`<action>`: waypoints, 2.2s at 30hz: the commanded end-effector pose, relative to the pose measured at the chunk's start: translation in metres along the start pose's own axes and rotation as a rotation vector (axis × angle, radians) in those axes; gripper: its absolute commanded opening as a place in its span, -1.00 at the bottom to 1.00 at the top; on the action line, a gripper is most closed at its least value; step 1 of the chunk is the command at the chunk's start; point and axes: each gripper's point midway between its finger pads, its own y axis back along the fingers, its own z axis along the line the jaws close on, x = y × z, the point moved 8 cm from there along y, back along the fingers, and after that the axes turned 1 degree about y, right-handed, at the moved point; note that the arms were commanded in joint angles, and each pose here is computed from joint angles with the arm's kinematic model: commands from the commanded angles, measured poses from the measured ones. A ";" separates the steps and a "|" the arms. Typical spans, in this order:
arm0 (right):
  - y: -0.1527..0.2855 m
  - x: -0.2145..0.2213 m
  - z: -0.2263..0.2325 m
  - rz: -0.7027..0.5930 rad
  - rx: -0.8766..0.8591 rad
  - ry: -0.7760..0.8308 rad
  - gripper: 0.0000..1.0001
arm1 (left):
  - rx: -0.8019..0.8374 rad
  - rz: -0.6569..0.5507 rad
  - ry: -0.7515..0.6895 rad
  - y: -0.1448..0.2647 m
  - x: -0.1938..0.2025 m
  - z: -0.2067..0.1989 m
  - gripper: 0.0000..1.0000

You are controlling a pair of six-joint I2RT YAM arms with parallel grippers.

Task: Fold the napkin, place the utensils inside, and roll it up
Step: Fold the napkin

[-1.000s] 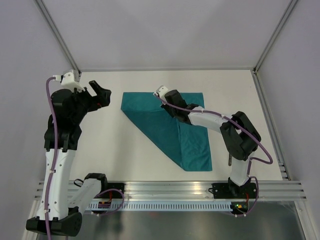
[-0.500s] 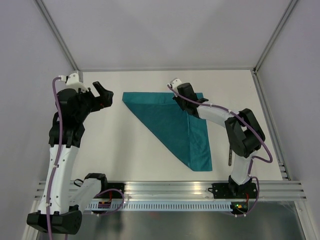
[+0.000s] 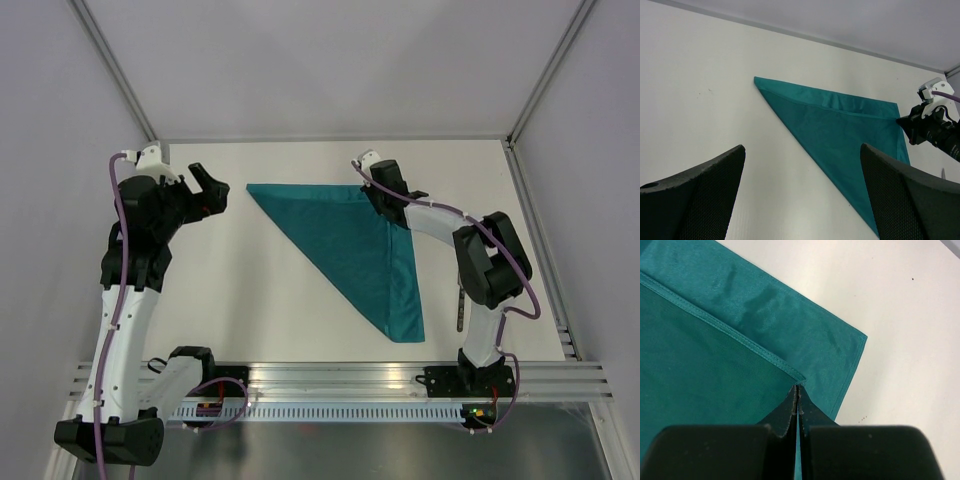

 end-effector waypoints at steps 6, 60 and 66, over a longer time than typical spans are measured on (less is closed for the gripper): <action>-0.010 -0.015 -0.024 -0.043 0.064 -0.028 -0.99 | 0.021 -0.024 -0.036 -0.002 -0.004 0.000 0.99; -0.049 -0.012 -0.069 0.008 0.178 -0.021 -0.99 | 0.007 0.003 -0.036 -0.008 0.004 0.005 0.99; -0.051 -0.015 -0.072 0.006 0.186 -0.017 -0.99 | 0.007 0.006 -0.034 -0.009 0.006 0.005 0.99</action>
